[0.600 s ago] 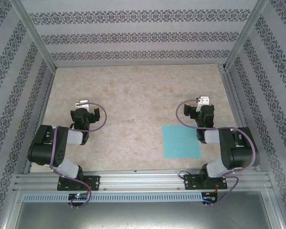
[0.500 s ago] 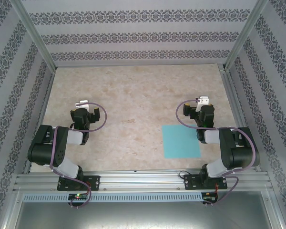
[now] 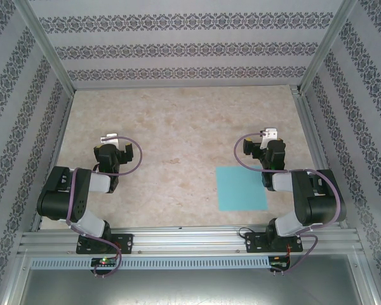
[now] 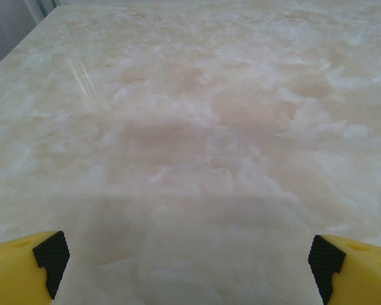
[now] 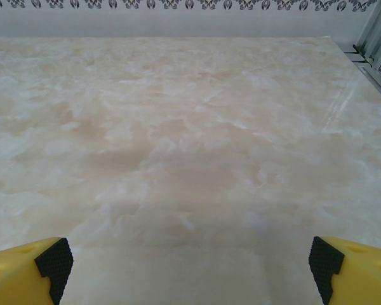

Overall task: Fold a paper plane with a square sheet of paper (pick it up from the middle)
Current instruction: Move the square sheet of paper to the center of the table.

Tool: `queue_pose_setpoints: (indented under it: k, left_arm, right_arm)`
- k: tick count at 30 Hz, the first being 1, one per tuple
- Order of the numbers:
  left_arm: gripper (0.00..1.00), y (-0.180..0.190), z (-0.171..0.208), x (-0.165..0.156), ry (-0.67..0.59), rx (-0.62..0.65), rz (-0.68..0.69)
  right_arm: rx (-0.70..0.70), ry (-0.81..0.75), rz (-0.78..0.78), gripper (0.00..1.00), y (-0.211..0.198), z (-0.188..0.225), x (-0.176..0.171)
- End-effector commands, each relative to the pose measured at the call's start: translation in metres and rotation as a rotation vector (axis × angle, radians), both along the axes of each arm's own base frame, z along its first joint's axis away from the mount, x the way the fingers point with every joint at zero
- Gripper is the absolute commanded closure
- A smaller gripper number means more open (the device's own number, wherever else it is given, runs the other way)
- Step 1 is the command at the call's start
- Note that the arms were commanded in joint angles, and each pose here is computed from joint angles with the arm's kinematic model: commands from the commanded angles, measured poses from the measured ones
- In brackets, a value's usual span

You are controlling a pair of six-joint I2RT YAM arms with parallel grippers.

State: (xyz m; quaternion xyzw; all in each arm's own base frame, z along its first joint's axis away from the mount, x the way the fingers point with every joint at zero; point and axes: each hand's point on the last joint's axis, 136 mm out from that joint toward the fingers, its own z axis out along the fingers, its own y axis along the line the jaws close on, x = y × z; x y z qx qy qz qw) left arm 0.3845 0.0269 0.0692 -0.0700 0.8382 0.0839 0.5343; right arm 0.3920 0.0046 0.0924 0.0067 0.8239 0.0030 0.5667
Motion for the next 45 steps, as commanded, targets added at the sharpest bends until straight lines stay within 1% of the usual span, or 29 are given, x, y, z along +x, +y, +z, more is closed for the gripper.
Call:
queue_pose_setpoints:
  k: [1, 24, 28, 31, 33, 34, 36, 38, 39, 41, 43, 44, 45]
  left_arm:
    - [0.00, 0.003, 0.017, 0.008, -0.061, -0.001, 0.000]
    - [0.00, 0.003, 0.017, 0.008, -0.061, -0.002, 0.000]
    - [0.00, 0.002, 0.026, 0.004, -0.086, -0.007, -0.001]
    - [0.00, 0.001, 0.028, 0.003, -0.091, -0.005, -0.015]
    - [0.00, 0.006, 0.036, 0.001, -0.076, -0.006, 0.020]
    - [0.00, 0.008, 0.042, -0.001, -0.068, -0.008, 0.034]
    - [0.00, 0.006, 0.054, -0.004, -0.081, -0.012, 0.022]
    - [0.00, 0.009, 0.065, -0.010, -0.092, -0.029, 0.046]
    - [0.00, 0.011, 0.072, -0.012, -0.094, -0.048, 0.064]
    - [0.00, 0.010, 0.082, -0.018, -0.066, -0.098, 0.083]
    - [0.00, 0.013, 0.092, -0.025, -0.008, -0.186, 0.151]
    - [0.00, 0.016, 0.096, -0.030, 0.021, -0.228, 0.203]
    - [0.00, 0.022, 0.098, -0.037, 0.054, -0.277, 0.280]
  right_arm:
    - [0.002, -0.037, 0.019, 0.02, 0.002, 0.013, 0.005]
    - [0.003, -0.034, 0.018, 0.02, 0.002, 0.012, 0.006]
    - [0.015, -0.038, 0.014, 0.02, 0.000, 0.015, 0.004]
    - [-0.022, -0.086, 0.069, 0.02, 0.012, 0.023, -0.002]
    - [-0.033, -0.085, 0.067, 0.02, 0.015, 0.030, -0.005]
    - [-0.025, -0.070, 0.057, 0.02, 0.013, 0.035, -0.006]
    - [-0.010, 0.018, 0.039, 0.02, 0.011, 0.039, -0.009]
    - [0.007, 0.071, 0.013, 0.02, 0.008, 0.047, -0.014]
    - [0.025, 0.093, -0.014, 0.02, 0.005, 0.054, -0.018]
    - [0.111, 0.141, -0.069, 0.02, 0.002, 0.070, -0.026]
    - [0.304, 0.227, -0.202, 0.02, -0.002, 0.081, -0.040]
    - [0.378, 0.270, -0.228, 0.02, 0.001, 0.084, -0.046]
    - [0.435, 0.326, -0.191, 0.02, 0.012, 0.083, -0.052]
